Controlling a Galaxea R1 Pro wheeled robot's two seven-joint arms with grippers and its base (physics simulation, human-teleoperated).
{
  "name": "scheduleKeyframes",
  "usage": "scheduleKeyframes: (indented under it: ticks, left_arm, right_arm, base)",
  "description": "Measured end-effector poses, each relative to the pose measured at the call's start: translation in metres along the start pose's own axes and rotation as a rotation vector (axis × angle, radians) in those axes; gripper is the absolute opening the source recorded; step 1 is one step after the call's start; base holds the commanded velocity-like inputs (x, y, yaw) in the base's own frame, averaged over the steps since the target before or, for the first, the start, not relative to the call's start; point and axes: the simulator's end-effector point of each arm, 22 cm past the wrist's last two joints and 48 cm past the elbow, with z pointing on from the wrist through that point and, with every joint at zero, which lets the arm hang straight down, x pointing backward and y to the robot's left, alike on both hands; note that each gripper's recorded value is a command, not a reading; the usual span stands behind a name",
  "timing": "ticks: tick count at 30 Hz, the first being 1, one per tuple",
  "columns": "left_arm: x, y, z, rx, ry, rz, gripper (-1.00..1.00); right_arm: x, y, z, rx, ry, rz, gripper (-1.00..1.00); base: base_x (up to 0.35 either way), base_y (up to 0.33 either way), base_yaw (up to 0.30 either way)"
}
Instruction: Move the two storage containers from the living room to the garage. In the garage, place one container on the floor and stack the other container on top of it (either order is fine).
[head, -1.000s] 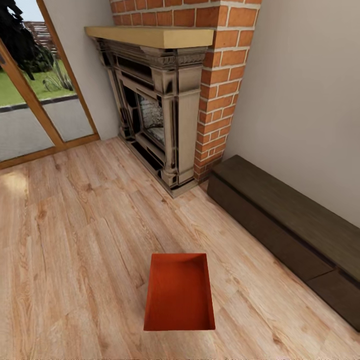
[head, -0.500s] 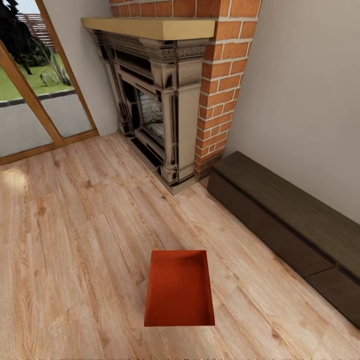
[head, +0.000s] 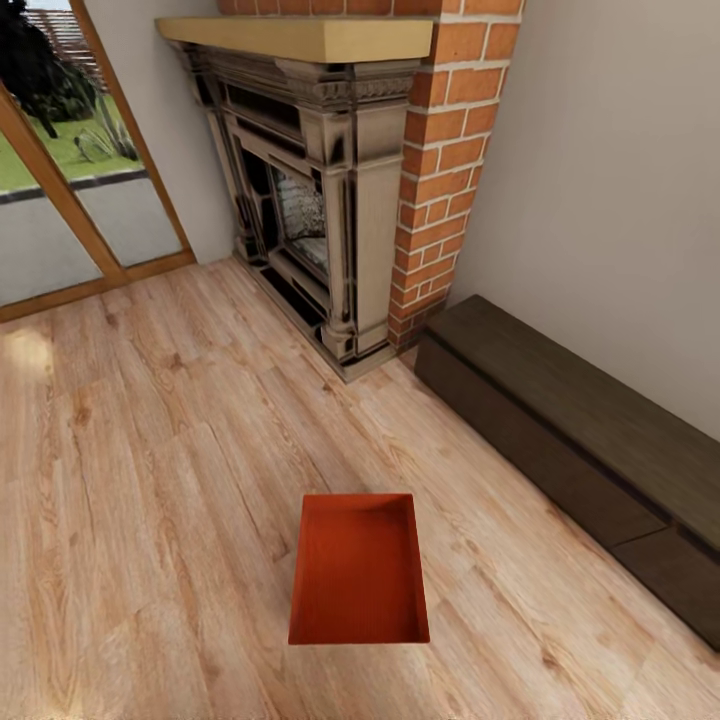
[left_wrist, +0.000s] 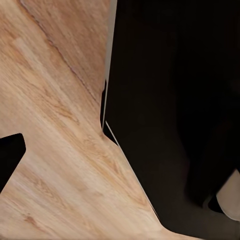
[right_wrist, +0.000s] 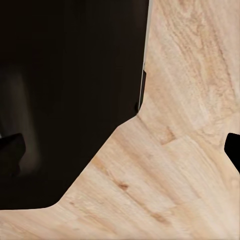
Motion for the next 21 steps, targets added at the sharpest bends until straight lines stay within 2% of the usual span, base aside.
scheduleKeyframes:
  ticks: [21]
  left_arm:
    - [0.014,0.002,0.002,-0.005,0.034,0.002,1.00]
  right_arm:
    - [0.013,0.001,0.000,-0.001,0.034,0.000,1.00]
  base:
    - [0.000,0.000,0.000]
